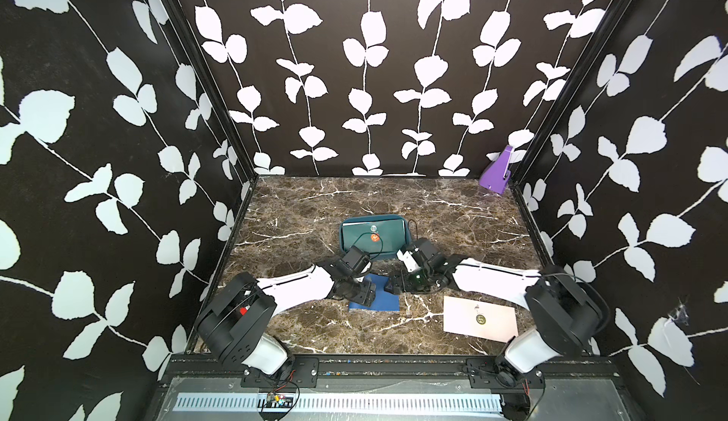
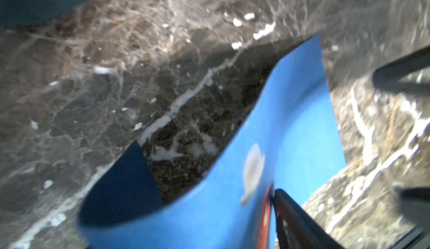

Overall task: Put the sealed envelopes into the storage box
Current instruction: Pick up the envelope from the center of the board.

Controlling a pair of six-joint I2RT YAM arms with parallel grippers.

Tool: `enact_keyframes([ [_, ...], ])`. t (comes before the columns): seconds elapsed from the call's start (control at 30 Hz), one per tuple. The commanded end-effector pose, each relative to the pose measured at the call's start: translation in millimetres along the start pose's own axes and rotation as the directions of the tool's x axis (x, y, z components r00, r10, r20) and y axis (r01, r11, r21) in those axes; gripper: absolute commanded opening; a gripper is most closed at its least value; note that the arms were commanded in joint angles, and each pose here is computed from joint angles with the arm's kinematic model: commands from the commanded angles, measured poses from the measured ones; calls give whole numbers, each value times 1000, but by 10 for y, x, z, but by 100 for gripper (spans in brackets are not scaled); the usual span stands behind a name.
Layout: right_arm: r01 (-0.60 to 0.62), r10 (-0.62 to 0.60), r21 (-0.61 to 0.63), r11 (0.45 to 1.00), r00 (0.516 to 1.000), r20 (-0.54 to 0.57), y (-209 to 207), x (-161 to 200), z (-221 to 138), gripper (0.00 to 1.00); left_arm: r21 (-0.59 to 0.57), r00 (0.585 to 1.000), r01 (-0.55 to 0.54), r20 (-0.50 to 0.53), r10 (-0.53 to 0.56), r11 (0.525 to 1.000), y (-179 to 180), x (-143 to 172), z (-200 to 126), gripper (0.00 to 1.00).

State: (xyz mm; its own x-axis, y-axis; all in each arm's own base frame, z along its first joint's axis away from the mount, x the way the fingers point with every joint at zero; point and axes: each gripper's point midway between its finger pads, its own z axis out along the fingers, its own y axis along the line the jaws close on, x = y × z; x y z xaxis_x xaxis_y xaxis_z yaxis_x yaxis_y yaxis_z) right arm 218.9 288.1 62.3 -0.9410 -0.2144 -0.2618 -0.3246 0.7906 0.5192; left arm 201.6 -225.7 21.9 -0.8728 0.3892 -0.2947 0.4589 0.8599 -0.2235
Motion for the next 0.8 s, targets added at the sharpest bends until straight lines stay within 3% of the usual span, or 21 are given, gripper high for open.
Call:
enact_keyframes([
  [0.0,225,-225,18,974,974,3,32,-111,-205,85,5,974,-107,-198,106,994,95,493,11,80],
  [0.27,402,-397,-126,907,916,57,346,-450,13,74,68,969,-159,-182,169,985,-39,374,-23,79],
  [0.43,408,-402,-212,888,913,70,455,-572,219,67,83,972,-152,-167,164,985,-55,387,-5,79],
  [0.77,392,-407,-409,824,912,53,624,-482,485,59,86,976,-122,-170,135,989,-47,443,33,80],
])
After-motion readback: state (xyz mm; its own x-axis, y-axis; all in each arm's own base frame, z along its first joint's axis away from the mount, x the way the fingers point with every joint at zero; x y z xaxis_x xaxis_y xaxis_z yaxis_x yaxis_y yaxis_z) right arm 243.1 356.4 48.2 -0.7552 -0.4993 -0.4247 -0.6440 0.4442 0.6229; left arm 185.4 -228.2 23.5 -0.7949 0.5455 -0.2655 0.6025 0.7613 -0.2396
